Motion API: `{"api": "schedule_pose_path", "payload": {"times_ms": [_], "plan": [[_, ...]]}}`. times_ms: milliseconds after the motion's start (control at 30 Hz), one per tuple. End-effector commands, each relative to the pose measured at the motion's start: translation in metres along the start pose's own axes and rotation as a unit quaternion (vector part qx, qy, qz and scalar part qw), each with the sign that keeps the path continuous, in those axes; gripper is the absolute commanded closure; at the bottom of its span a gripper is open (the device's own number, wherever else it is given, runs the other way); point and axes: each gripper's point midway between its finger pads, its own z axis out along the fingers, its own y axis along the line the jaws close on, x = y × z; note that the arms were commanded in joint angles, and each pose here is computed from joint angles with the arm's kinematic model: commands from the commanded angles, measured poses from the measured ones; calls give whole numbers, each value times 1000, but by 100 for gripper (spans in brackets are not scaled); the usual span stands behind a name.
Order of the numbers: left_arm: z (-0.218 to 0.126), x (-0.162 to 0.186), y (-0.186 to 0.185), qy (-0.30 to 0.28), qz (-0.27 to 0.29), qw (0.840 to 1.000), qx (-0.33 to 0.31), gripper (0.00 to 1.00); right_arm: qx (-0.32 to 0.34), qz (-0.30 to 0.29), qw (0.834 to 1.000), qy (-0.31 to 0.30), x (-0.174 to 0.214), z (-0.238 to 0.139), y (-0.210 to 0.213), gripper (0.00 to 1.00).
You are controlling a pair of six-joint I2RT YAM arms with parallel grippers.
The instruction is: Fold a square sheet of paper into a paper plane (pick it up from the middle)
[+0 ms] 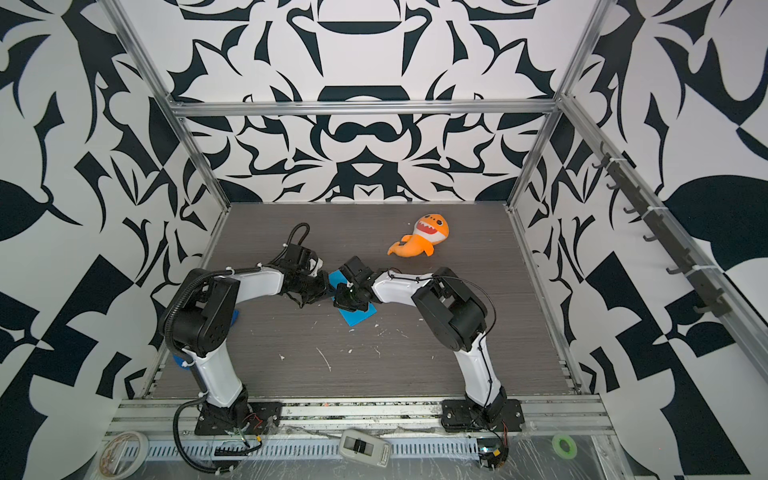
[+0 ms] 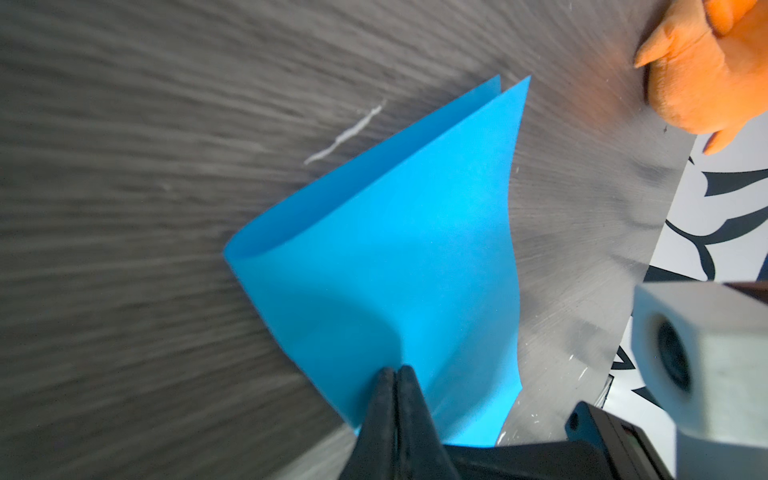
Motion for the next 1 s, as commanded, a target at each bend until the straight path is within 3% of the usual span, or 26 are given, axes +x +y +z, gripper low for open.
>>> {"api": "schedule_pose_path", "payload": {"times_ms": [0,667,800,967], "plan": [[12,18,35,23,-24,998,-59,92,8,4,1000,17,15,-10,-7,100],[12,19,38,21,-26,997,-67,93,35,20,995,93,88,-37,-60,100],[6,13,21,17,-22,999,-41,92,27,-18,998,57,73,-54,-46,100],[-8,8,-2,2,-30,999,-13,91,-41,-39,998,-11,40,-66,-1,100]]}}
